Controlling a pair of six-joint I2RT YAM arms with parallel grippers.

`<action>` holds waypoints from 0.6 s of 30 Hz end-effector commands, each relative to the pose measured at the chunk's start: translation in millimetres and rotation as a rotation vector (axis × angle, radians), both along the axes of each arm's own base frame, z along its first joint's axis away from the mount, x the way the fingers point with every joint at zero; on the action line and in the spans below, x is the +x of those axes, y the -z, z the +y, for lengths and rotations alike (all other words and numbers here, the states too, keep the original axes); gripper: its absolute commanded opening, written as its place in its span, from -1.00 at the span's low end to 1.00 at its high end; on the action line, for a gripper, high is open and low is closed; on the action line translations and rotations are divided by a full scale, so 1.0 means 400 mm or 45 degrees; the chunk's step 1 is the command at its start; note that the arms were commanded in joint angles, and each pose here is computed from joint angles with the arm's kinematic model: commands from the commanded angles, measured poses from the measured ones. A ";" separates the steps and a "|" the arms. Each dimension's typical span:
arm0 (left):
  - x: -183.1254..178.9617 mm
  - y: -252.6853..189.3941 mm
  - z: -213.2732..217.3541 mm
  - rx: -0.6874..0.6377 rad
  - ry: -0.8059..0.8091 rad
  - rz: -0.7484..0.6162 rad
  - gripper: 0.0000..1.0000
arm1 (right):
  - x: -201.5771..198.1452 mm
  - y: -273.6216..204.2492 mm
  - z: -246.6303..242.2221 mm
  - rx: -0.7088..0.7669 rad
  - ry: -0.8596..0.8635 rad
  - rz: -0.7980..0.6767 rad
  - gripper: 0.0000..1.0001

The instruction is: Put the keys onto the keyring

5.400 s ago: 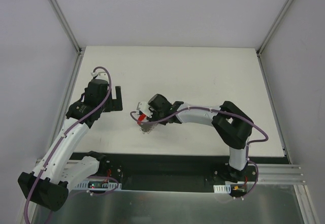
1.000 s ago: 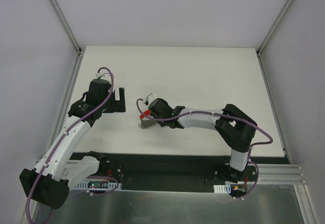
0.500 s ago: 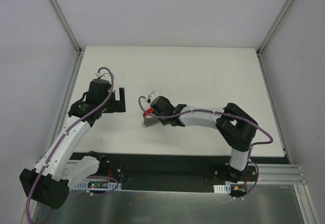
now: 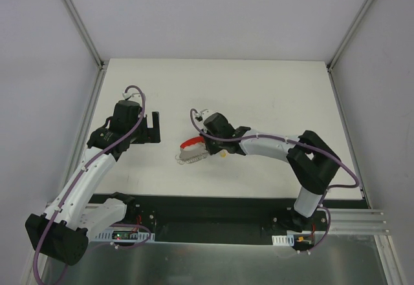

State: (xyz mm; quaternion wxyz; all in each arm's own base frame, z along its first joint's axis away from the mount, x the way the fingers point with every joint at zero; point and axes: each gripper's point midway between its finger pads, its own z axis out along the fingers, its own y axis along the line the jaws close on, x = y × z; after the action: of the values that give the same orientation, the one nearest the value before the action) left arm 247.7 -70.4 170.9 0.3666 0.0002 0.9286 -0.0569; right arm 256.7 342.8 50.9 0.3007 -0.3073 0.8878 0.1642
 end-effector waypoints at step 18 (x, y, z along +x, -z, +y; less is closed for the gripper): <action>0.007 -0.006 0.001 -0.004 0.011 -0.022 0.98 | -0.015 0.018 -0.003 0.147 0.066 0.129 -0.79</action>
State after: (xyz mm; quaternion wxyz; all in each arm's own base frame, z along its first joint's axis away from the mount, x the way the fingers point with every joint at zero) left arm 247.6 -70.3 170.6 0.3663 0.0002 0.9288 -0.0568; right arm 252.2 330.9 32.6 0.2703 -0.2621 0.9058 0.1944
